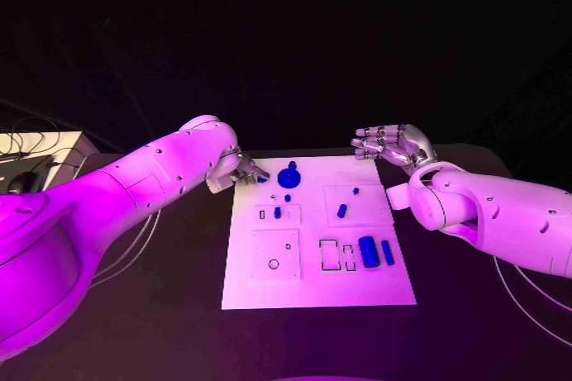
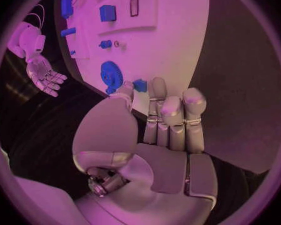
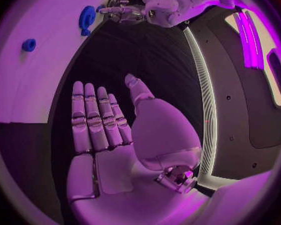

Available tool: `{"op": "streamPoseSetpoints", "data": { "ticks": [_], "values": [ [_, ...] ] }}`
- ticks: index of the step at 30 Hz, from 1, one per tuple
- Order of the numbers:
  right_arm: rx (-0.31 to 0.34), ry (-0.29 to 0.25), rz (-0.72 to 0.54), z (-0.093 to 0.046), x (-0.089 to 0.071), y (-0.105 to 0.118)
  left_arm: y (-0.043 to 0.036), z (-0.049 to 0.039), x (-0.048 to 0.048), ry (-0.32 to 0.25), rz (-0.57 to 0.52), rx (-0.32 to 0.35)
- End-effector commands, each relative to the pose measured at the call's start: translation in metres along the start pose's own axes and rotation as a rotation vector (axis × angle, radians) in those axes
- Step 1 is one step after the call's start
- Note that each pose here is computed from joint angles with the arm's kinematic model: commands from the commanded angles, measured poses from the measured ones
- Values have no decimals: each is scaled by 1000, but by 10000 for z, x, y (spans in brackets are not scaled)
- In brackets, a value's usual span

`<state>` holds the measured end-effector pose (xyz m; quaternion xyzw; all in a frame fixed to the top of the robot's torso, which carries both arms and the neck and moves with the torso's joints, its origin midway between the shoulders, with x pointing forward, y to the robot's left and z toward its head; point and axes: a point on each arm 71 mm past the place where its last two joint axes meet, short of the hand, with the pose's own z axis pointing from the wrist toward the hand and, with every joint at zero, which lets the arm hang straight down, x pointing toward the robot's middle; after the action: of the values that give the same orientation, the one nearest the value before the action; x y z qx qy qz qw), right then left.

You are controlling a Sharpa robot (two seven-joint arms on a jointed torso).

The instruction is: Assemble the parts on the task board

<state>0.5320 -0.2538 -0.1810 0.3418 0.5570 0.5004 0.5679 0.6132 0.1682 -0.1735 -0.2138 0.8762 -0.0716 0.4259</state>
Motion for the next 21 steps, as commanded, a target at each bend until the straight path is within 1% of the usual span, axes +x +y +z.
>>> {"op": "streamPoseSetpoints", "data": {
  "ticks": [1,8,21],
  "values": [
    [-14,12,5,1,18,17,11,17,65,4,78,-42],
    [-14,13,6,2,20,17,-34,14,91,-5,76,-32],
    [-14,16,7,6,27,17,-74,11,119,8,56,-14]
  ]
}}
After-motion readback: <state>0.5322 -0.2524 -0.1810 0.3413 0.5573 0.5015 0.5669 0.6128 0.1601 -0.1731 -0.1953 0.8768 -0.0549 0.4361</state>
